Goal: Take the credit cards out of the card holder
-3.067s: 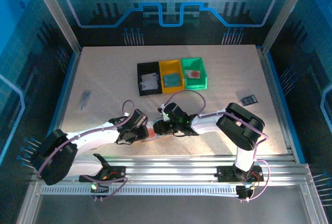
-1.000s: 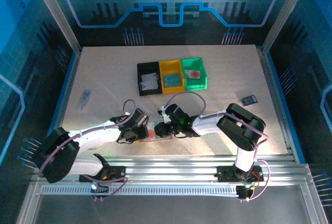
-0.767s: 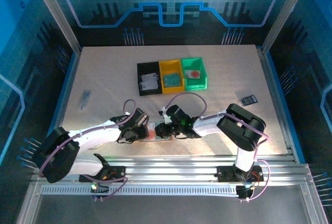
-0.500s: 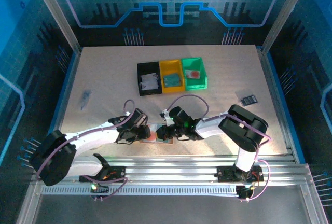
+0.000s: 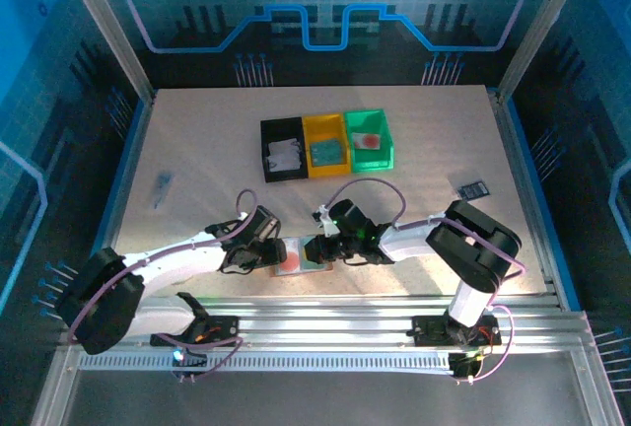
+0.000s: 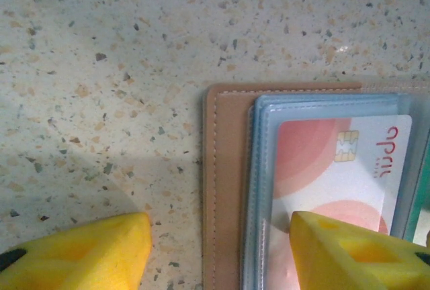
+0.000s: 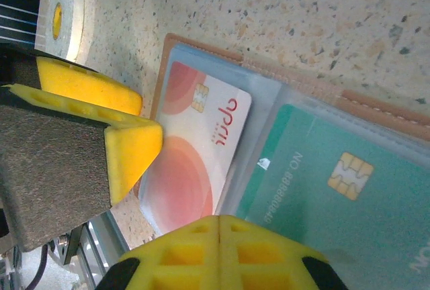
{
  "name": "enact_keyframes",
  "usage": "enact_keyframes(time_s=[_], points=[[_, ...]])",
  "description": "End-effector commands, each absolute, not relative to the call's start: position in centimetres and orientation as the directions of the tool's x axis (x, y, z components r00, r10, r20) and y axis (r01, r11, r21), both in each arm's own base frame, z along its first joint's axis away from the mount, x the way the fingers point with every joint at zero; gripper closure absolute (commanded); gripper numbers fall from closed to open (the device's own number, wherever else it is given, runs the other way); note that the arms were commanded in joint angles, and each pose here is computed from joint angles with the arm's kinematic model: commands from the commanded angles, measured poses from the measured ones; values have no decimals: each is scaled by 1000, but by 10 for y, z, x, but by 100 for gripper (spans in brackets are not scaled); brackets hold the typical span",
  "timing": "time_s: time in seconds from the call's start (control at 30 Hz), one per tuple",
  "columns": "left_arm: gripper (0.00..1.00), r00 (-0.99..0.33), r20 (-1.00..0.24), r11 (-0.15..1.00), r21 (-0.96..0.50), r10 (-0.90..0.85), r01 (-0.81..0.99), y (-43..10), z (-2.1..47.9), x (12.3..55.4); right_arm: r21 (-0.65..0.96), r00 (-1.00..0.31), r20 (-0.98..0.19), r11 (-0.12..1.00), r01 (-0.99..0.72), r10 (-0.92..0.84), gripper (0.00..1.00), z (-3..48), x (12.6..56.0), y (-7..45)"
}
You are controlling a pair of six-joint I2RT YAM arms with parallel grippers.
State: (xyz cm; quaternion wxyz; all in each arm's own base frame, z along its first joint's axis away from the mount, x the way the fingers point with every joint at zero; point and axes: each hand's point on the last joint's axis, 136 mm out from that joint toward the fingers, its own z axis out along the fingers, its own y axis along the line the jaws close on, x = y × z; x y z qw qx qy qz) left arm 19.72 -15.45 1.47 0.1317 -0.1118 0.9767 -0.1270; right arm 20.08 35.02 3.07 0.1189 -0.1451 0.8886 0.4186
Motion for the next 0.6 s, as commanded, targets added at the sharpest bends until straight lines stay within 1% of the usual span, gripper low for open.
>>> enact_keyframes(time_s=[0.0, 0.07, 0.13, 0.27, 0.33, 0.57], points=[[42, -938, -246, 929, -337, -243, -153, -167, 9, 208, 710, -923, -340, 595, -376, -178, 100, 37, 198, 347], [43, -938, -241, 927, -339, -249, -159, -167, 6, 208, 706, -920, -349, 597, -382, -176, 99, 41, 200, 347], [43, -940, -230, 926, -342, -250, -163, -169, 3, 208, 692, -919, -352, 612, -382, -176, 92, 40, 202, 345], [46, -943, -206, 913, -371, -260, -170, -180, -2, 213, 667, -920, -350, 643, -376, -175, 90, 36, 205, 342], [46, -944, -197, 905, -391, -263, -170, -187, -1, 217, 656, -921, -353, 658, -369, -164, 87, 34, 207, 338], [48, -946, -172, 864, -477, -275, -164, -216, 11, 235, 648, -918, -370, 669, -365, -143, 82, 36, 213, 328]])
